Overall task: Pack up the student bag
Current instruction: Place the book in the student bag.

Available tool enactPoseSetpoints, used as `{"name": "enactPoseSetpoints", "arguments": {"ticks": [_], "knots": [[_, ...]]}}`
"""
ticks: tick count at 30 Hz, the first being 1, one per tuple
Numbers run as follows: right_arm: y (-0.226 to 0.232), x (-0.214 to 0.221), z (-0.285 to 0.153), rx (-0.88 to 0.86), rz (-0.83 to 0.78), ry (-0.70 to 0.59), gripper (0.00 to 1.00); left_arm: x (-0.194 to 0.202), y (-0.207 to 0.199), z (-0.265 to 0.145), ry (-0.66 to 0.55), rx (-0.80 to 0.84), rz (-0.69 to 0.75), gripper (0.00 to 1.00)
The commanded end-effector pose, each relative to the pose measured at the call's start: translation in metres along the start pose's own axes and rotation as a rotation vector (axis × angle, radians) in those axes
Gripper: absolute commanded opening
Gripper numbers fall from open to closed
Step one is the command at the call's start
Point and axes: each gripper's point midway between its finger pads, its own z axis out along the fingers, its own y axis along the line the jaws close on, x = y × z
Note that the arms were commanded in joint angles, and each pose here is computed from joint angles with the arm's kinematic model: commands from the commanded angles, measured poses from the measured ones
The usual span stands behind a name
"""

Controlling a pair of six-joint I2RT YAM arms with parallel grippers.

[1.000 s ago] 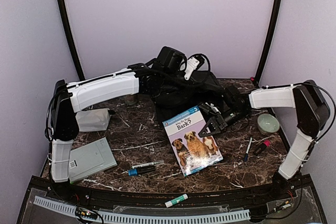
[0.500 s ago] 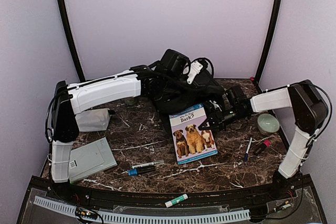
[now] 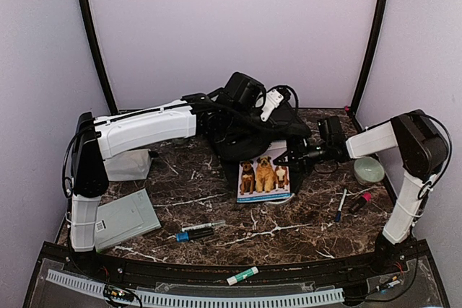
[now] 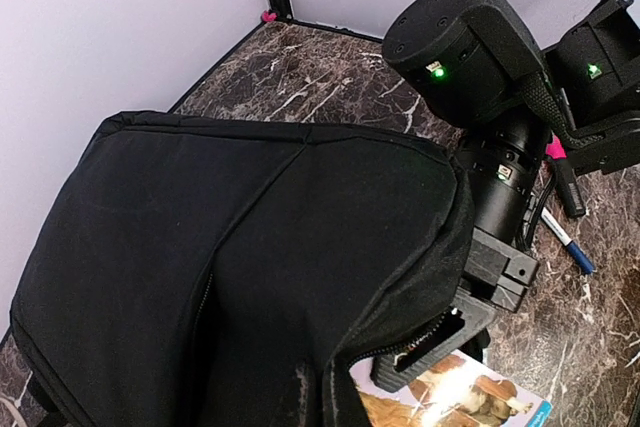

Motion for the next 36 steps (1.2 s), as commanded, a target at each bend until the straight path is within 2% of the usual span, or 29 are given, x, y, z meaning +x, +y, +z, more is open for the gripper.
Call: {"name": "enactPoseSetpoints", "arguments": {"ticks": [1,4,8,13,16,23,27,32,36], "knots": [[-0.007,-0.026,-0.001,0.002,-0.011,-0.102,0.00,-0.046,-0.002,-0.032,-0.139,0.016,0.014,0.00],[-0.015,-0.033,-0.002,0.028,-0.019,-0.137,0.01,-0.043,-0.001,-0.032,-0.129,0.012,0.016,0.00],[-0.022,-0.037,-0.005,0.074,-0.039,-0.171,0.14,-0.042,-0.001,-0.033,-0.130,0.010,0.007,0.00],[-0.022,-0.037,-0.015,0.184,-0.105,-0.185,0.40,-0.038,-0.001,-0.034,-0.132,0.006,0.007,0.00],[-0.014,-0.032,-0.026,0.252,-0.184,-0.187,0.49,-0.034,0.002,-0.033,-0.130,-0.012,0.010,0.00],[-0.008,-0.015,-0.062,0.517,-0.407,-0.150,0.56,-0.027,0.008,-0.031,-0.126,-0.046,0.006,0.00],[-0.033,0.004,-0.074,0.701,-0.517,-0.029,0.59,-0.026,0.009,-0.032,-0.138,-0.051,0.001,0.00],[-0.027,0.030,-0.084,0.708,-0.636,0.023,0.58,-0.026,0.010,-0.033,-0.146,-0.054,-0.003,0.00],[-0.007,0.050,-0.082,0.631,-0.769,0.074,0.59,-0.026,0.012,-0.031,-0.155,-0.046,-0.021,0.00]]}}
